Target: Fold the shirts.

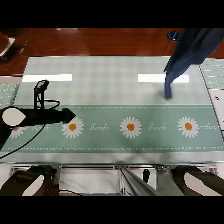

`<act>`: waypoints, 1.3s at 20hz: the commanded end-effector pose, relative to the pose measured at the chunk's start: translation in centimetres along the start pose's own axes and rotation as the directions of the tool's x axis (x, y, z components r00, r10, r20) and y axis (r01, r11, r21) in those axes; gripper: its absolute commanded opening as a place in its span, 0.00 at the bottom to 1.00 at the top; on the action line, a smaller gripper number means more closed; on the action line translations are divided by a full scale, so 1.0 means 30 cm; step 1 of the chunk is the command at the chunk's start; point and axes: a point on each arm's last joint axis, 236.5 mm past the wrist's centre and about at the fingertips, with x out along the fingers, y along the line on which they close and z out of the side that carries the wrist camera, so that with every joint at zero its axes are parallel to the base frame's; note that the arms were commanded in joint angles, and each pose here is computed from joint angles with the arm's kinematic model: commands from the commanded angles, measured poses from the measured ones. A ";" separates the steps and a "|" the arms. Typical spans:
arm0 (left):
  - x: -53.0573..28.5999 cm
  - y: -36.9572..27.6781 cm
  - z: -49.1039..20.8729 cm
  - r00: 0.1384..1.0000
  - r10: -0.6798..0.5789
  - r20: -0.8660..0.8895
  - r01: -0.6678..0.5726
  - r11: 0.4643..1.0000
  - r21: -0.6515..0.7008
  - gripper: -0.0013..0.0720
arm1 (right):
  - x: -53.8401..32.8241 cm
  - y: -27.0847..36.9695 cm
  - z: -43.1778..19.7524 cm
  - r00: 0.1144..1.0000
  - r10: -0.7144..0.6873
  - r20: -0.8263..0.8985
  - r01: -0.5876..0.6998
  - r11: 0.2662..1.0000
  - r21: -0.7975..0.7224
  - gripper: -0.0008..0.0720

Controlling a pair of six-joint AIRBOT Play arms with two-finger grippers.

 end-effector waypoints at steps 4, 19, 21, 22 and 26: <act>-0.020 0.019 0.107 0.986 -0.024 0.164 0.042 0.993 -0.107 0.71 | -0.251 0.413 0.125 0.956 0.290 0.051 -0.283 0.953 -0.112 0.05; -0.153 0.111 0.171 0.960 -0.002 0.281 0.059 0.979 -0.194 0.71 | 0.101 0.977 -1.266 0.447 0.489 -0.749 -0.479 0.838 0.262 0.05; -0.147 0.107 0.158 0.965 -0.008 0.263 0.061 0.980 -0.192 0.71 | 0.150 1.042 -1.431 0.393 0.509 -0.766 -0.401 0.845 0.355 0.07; -0.143 0.105 0.150 0.968 -0.011 0.252 0.058 0.982 -0.179 0.71 | 0.167 1.059 -1.495 0.371 0.518 -0.771 -0.357 0.846 0.397 0.15; -0.113 0.074 0.100 0.983 -0.044 0.179 0.071 0.986 -0.150 0.71 | 0.176 1.069 -1.472 0.273 0.647 -0.712 -0.333 0.758 0.561 0.58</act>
